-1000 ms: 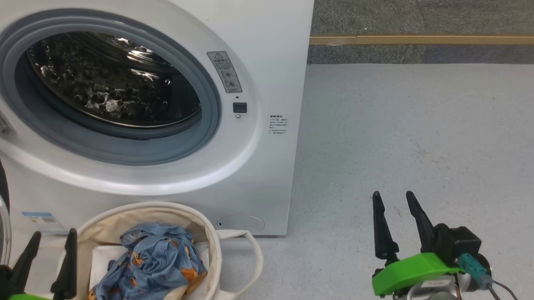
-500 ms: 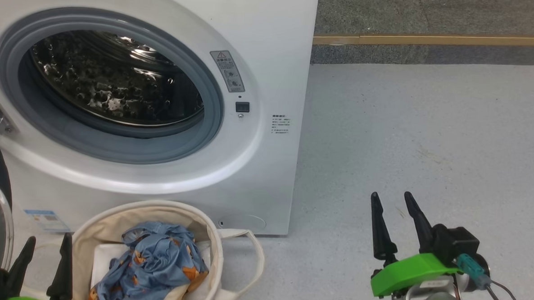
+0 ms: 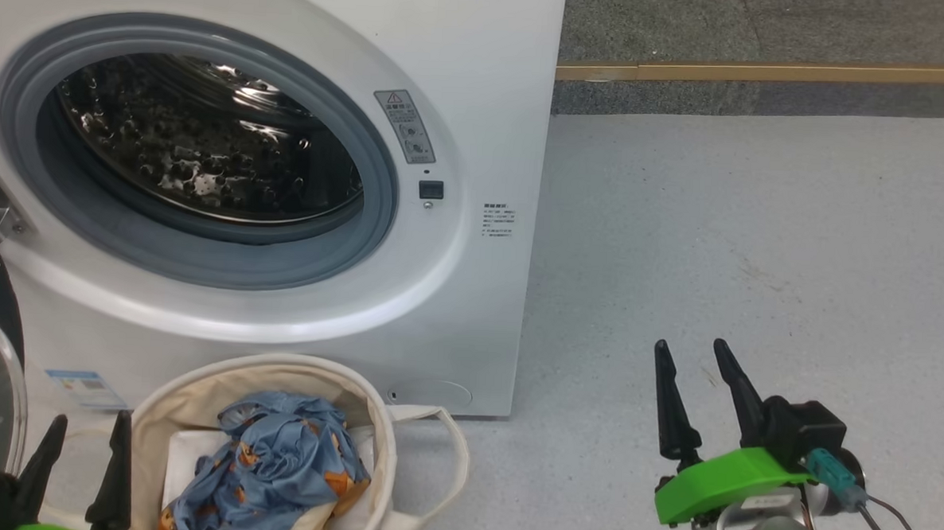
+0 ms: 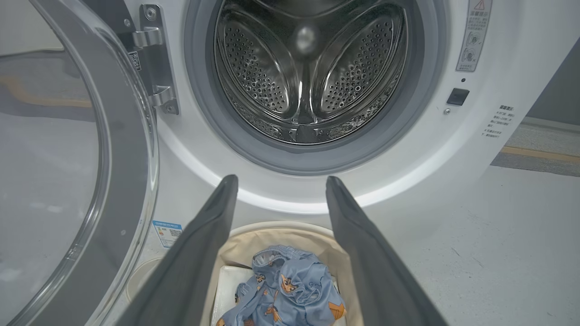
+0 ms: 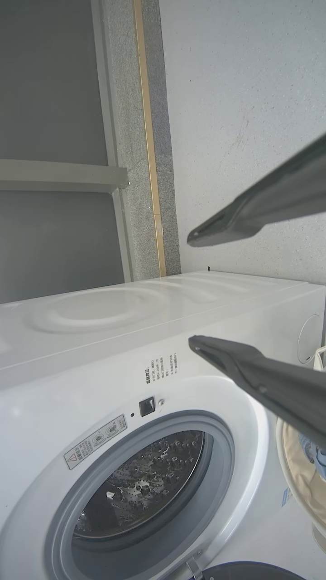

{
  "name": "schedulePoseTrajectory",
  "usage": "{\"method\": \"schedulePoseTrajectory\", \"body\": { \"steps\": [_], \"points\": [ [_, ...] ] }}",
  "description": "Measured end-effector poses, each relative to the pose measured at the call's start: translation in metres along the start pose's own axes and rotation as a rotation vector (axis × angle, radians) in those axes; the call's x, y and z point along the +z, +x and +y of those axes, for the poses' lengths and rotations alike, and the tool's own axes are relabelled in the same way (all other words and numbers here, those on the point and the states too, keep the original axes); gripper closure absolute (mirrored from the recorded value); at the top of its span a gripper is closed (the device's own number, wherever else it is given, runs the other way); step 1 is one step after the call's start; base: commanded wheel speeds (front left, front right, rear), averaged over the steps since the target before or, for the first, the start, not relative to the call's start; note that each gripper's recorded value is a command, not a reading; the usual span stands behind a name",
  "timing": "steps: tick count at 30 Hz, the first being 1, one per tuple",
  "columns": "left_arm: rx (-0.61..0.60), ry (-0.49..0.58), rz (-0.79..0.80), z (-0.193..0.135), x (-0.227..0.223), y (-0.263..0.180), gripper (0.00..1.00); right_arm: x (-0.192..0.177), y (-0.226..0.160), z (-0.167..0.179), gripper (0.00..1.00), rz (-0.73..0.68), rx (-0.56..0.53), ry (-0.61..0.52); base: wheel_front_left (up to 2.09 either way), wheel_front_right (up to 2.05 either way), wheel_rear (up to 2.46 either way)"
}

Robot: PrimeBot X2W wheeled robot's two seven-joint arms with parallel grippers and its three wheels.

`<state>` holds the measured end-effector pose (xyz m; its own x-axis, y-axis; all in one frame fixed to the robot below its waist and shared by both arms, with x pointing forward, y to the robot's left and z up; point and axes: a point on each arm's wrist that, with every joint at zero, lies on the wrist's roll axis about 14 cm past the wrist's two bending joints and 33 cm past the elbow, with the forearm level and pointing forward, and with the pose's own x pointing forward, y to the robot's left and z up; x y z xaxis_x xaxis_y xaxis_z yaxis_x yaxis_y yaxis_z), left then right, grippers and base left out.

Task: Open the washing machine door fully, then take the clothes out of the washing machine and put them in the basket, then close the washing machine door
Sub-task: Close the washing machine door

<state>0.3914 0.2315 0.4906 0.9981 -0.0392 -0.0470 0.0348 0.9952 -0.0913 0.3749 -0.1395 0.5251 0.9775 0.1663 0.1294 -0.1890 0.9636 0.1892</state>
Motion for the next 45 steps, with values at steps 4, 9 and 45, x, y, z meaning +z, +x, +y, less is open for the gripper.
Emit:
{"method": "schedulePoseTrajectory", "body": {
  "steps": [4,9,45],
  "points": [
    [0.002,0.002,0.006,0.0,-0.002,-0.001,0.0,0.0,0.0,0.001,0.0,0.001,0.003,0.0,0.0,0.0,0.0],
    [0.008,0.003,0.01,0.001,-0.003,-0.002,0.0,-0.002,0.001,0.002,0.0,0.004,0.006,0.001,-0.19,0.32,-0.13],
    [0.127,0.032,-0.026,0.031,0.005,-0.006,0.0,-0.014,0.006,0.011,0.0,0.036,0.033,0.011,-1.06,1.27,-0.21]
  ]
}}
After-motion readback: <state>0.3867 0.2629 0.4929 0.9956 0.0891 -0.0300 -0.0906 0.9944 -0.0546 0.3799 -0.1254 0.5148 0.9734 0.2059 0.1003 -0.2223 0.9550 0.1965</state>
